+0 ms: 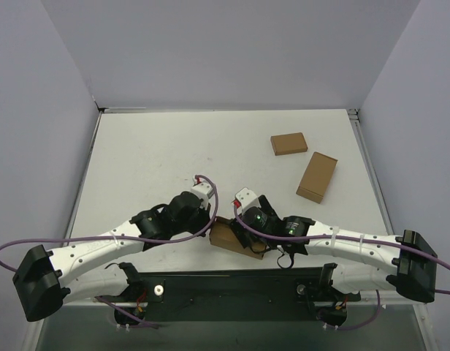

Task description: Fold the paper box

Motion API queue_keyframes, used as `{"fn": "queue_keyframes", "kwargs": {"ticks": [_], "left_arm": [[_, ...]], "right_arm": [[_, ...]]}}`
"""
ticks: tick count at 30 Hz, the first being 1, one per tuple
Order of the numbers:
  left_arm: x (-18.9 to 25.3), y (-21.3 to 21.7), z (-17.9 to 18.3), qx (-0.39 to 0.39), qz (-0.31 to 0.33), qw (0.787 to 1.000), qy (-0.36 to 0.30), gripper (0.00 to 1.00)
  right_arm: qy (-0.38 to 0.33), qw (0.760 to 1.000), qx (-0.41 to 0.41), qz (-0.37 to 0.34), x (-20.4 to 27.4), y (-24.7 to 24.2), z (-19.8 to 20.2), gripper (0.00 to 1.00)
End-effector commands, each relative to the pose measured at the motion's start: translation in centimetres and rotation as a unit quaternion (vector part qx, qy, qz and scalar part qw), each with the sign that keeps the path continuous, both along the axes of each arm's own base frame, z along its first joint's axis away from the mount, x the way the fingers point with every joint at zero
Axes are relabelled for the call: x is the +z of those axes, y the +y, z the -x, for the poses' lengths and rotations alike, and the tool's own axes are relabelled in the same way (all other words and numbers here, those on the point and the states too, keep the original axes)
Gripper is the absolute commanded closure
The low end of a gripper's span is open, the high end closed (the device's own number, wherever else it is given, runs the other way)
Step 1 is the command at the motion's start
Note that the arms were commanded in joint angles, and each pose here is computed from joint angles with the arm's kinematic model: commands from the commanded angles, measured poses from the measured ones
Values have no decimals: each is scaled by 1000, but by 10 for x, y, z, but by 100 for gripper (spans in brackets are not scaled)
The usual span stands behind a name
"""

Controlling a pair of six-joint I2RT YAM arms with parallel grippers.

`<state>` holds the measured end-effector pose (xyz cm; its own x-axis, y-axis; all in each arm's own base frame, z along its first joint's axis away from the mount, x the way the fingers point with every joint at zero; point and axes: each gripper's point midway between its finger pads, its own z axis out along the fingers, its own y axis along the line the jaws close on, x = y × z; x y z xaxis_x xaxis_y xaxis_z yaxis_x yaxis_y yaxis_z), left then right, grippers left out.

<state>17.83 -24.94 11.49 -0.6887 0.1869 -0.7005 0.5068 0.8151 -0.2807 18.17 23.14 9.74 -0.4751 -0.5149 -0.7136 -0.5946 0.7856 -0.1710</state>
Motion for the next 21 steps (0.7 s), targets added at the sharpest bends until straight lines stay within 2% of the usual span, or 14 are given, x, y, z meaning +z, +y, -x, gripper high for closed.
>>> {"fn": "queue_keyframes", "kwargs": {"ticks": [1,14,21], "left_arm": [[-17,18,5,15,-50,998,17,100],[23,-3,8,9,25,1000,16,100],[26,-6,16,2,50,998,30,100]], "right_arm": [[17,998,-16,55,-19,-27,5,20],[19,998,-18,64,-23,-26,3,23],[25,997,-26,66,-25,-28,1,23]]}}
